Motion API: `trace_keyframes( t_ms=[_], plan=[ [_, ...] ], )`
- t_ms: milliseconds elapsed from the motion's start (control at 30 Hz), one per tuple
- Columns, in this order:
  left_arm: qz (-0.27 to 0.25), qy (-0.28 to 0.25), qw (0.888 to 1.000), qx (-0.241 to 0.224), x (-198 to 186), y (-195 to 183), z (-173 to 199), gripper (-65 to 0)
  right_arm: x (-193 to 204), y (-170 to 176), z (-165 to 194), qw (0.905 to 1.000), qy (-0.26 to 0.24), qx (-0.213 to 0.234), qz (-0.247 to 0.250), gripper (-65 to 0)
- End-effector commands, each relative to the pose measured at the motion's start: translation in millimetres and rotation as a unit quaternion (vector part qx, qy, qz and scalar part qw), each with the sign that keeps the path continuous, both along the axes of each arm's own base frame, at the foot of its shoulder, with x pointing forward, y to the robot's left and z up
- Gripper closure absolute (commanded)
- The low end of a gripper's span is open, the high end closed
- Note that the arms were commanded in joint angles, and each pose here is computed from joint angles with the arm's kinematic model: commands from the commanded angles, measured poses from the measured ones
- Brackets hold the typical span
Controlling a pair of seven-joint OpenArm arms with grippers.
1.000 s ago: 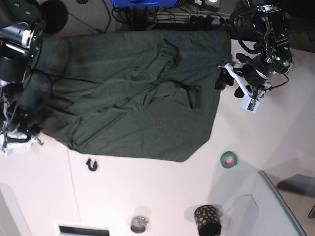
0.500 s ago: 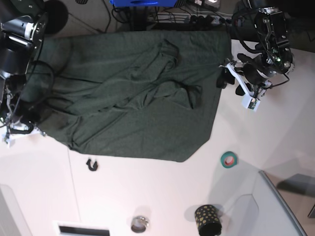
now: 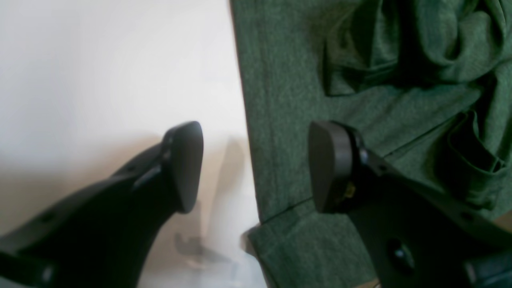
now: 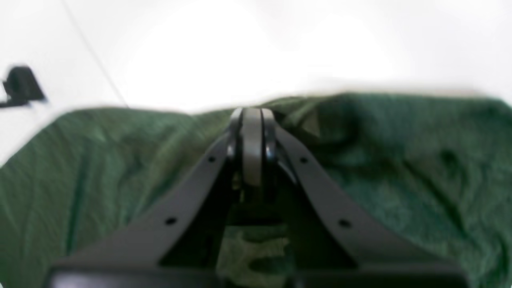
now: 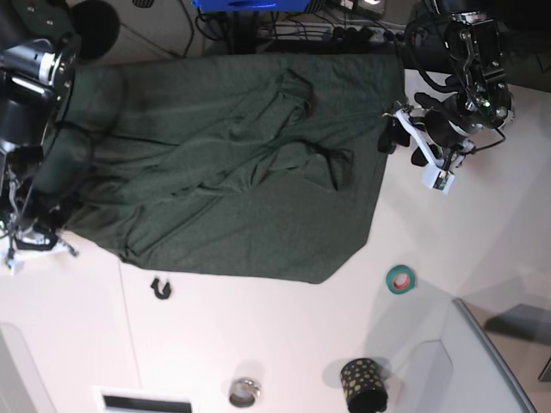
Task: Layout the t-shirt on the table in an organized manner, then fold the t-shirt properly
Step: 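Withdraw the right gripper to the shirt side and grasp the hem, then pull the grasped hem with the right gripper outward to flatten the shirt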
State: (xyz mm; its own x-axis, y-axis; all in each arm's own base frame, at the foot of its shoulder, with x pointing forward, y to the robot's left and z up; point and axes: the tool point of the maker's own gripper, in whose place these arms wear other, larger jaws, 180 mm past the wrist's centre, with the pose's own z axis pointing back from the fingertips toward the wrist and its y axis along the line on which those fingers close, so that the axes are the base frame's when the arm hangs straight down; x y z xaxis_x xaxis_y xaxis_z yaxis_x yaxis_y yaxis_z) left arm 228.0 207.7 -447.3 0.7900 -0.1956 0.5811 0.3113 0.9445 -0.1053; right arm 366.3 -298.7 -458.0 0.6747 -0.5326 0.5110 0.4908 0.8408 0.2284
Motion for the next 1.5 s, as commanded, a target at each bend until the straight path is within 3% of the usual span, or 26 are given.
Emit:
trace_keyframes(
  t_ms=[0, 233, 700, 900, 967, 1033, 1167, 1333, 1467],
  plan=[
    [-0.003, -0.018, 1.0, 0.0, 6, 2, 8, -39.7, 17, -15, 19, 0.9994, -0.029, -0.016, -0.006, -0.6],
    [-0.005, -0.017, 1.0, 0.009, 5, 9, 9, -39.7, 32, -35, 14, 0.998, -0.046, -0.025, -0.034, -0.6],
    [0.019, -0.022, 0.999, 0.023, 5, 32, 14, -39.7, 67, -57, 56, 0.9867, -0.145, -0.068, -0.031, -0.6],
    [0.019, -0.022, 0.999, 0.023, 5, 32, 14, -39.7, 60, -58, 36, 0.986, -0.144, -0.069, -0.049, -0.9],
    [0.019, -0.018, 0.999, 0.023, 2, 32, 13, -39.7, 59, -61, 32, 0.9835, -0.153, -0.076, -0.057, -2.1],
    [0.019, -0.016, 0.999, 0.023, 0, 32, 12, -39.7, 58, -62, 29, 0.9824, -0.157, -0.079, -0.063, -7.2],
    [0.019, -0.016, 0.999, 0.023, 0, 32, 12, -39.7, 60, -61, 27, 0.9821, -0.159, -0.076, -0.067, -33.8],
    [0.019, -0.016, 0.999, 0.023, 0, 32, 12, -39.7, 72, -67, 46, 0.979, -0.175, -0.081, -0.065, -31.2],
    [0.02, -0.012, 1.0, 0.021, -2, 31, 9, -39.7, 63, -63, 53, 0.9918, -0.112, -0.055, -0.028, -26.7]
  ],
)
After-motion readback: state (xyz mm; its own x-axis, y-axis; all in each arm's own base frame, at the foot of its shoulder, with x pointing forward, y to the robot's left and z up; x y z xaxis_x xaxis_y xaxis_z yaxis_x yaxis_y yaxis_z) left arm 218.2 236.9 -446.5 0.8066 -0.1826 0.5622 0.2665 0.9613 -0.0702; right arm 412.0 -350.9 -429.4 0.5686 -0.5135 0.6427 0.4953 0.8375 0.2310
